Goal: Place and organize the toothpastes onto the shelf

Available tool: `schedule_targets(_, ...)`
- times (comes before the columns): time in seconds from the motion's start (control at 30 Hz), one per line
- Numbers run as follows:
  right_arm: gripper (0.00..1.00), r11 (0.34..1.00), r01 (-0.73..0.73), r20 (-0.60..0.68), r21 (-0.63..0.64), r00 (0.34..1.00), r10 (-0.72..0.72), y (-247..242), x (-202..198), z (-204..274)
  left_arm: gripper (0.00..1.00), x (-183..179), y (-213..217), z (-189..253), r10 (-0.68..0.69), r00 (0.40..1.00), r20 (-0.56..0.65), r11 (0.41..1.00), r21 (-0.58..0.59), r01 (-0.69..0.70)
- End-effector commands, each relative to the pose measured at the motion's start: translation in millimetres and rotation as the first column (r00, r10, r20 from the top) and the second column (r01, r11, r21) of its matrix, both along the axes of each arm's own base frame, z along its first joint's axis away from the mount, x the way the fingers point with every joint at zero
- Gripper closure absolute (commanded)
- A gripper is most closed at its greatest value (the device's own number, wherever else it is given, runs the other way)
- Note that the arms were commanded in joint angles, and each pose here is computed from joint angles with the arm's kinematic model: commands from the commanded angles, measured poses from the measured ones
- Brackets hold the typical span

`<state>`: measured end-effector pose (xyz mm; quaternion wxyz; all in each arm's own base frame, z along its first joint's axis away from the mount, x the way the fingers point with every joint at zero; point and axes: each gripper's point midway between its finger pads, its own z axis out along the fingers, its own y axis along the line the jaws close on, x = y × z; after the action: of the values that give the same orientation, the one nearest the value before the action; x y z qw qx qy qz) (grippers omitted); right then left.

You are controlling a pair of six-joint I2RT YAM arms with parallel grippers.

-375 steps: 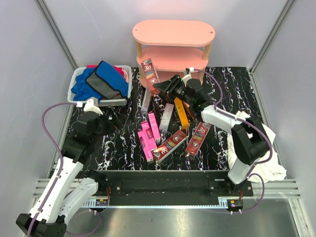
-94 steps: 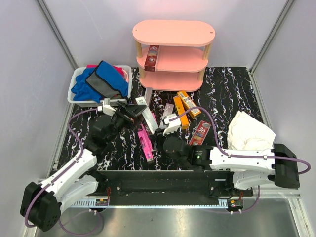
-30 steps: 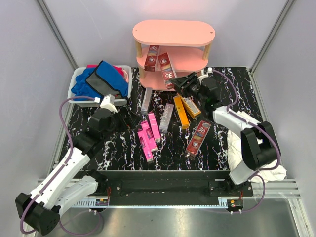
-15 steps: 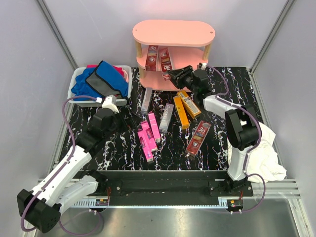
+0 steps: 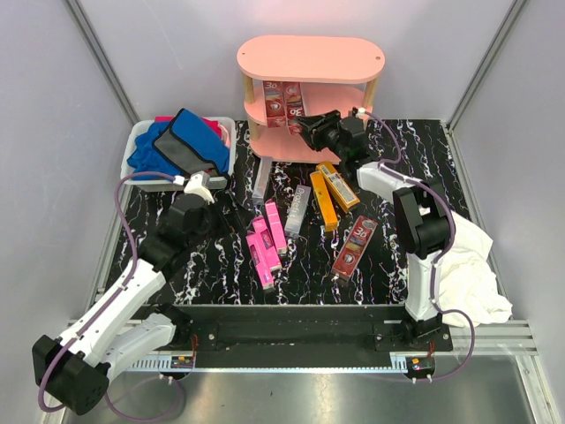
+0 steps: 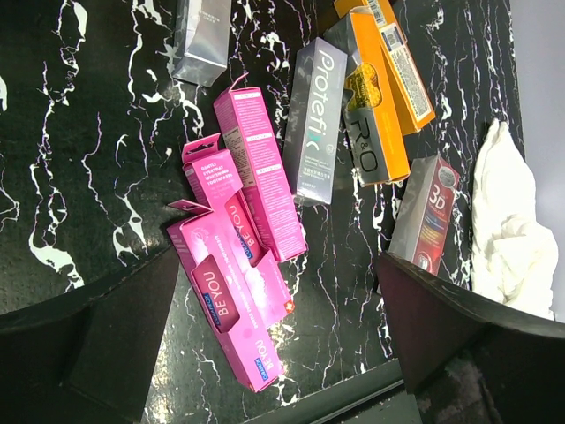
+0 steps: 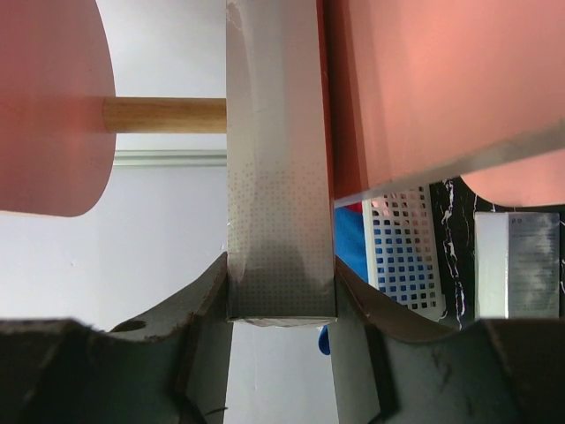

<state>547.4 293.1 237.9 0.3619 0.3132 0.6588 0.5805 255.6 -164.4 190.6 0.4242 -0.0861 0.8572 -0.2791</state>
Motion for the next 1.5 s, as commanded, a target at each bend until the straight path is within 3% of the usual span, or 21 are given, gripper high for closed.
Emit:
schedule_targets(0.0,0.81,0.999,0.027,0.060,0.028,0.998,-0.029,-0.2,14.7,29.7,0.01,7.7,-0.9,12.3,0.008,0.998,0.054,1.000,-0.014,-0.008)
schedule_targets(0.93,0.66,0.998,0.050,-0.005,0.047,0.999,-0.050,23.0,26.1,1.0,0.01,3.1,4.1,13.4,0.019,0.998,0.059,1.000,-0.012,-0.019)
schedule_targets(1.0,0.61,0.998,0.047,-0.002,0.045,0.999,-0.047,24.1,25.4,-0.1,0.01,3.1,3.9,13.0,0.018,0.998,0.057,1.000,-0.012,-0.017)
schedule_targets(1.1,0.38,0.998,0.039,-0.002,0.043,0.999,-0.039,24.7,23.5,-1.1,0.01,2.4,3.6,12.1,0.016,0.998,0.055,1.000,-0.013,-0.015)
schedule_targets(1.23,0.20,0.999,0.035,-0.018,0.026,0.999,-0.034,22.2,17.9,-6.1,0.01,1.2,4.1,11.1,0.017,0.998,0.055,1.000,-0.016,-0.017)
schedule_targets(1.33,0.08,1.000,0.015,-0.011,0.015,1.000,-0.015,22.4,12.3,-0.7,0.01,0.6,4.0,9.0,0.017,0.999,0.050,1.000,-0.016,-0.016)
schedule_targets(1.47,0.00,1.000,-0.021,0.042,0.002,0.999,0.020,23.0,2.0,17.3,0.01,-0.8,4.2,6.2,0.018,0.999,0.043,1.000,-0.019,-0.017)
